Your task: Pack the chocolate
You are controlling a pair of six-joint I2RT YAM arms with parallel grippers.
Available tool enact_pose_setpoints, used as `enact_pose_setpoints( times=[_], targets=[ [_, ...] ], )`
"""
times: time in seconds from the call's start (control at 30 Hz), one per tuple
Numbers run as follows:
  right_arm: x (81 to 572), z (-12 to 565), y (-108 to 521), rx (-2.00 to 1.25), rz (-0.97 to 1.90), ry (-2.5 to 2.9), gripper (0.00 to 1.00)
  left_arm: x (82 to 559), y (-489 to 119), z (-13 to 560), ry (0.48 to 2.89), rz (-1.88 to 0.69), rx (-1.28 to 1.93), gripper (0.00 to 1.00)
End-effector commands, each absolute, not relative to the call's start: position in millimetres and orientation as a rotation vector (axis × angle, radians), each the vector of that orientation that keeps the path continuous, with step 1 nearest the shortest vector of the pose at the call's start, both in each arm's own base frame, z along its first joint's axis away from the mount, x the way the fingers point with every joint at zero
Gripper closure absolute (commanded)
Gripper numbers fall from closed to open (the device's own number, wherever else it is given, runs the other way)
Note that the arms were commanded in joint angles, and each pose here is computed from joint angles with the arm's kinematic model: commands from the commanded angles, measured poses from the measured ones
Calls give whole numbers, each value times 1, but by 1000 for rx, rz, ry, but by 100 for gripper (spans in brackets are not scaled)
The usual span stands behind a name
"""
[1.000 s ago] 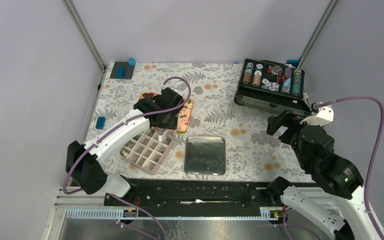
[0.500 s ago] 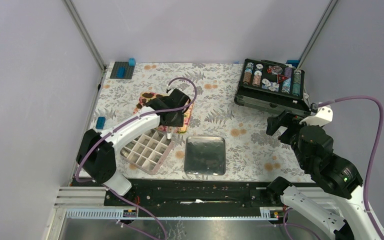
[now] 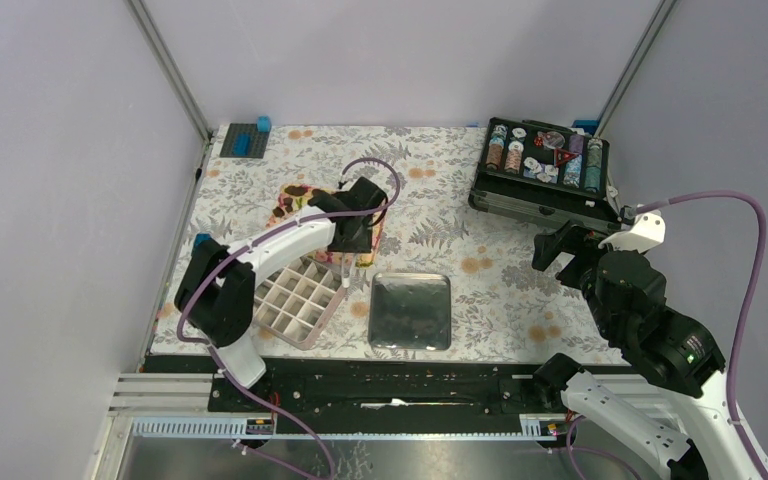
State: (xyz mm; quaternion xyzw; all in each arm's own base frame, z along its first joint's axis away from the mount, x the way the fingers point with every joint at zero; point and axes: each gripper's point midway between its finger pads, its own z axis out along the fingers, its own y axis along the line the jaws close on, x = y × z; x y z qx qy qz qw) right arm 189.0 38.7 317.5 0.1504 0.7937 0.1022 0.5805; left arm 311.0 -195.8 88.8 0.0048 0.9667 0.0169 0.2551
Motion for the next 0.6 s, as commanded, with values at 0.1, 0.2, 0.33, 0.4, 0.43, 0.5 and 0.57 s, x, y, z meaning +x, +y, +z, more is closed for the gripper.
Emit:
enact_pose_setpoints(
  times=[0.1,0.2,0.33,0.4,0.43,0.5,0.57],
  targets=[
    [191,321,40,364,250,1843,0,342,-218,110,2549,-47,-29,52],
    [191,320,39,366,246,1842,0,346,-220,109,2554,-54,-26,52],
    [190,320,38,366,242,1842,0,348,-223,106,2565,-53,-24,52],
    [190,320,37,368,241,1840,0,351,-224,106,2564,-54,-26,52],
    [190,320,38,367,241,1841,0,352,-224,104,2566,-50,-27,52],
    [190,319,38,366,237,1843,0,356,-224,105,2565,-43,-32,52],
    [190,320,37,365,240,1841,0,358,-225,104,2568,-36,-34,52]
  ],
)
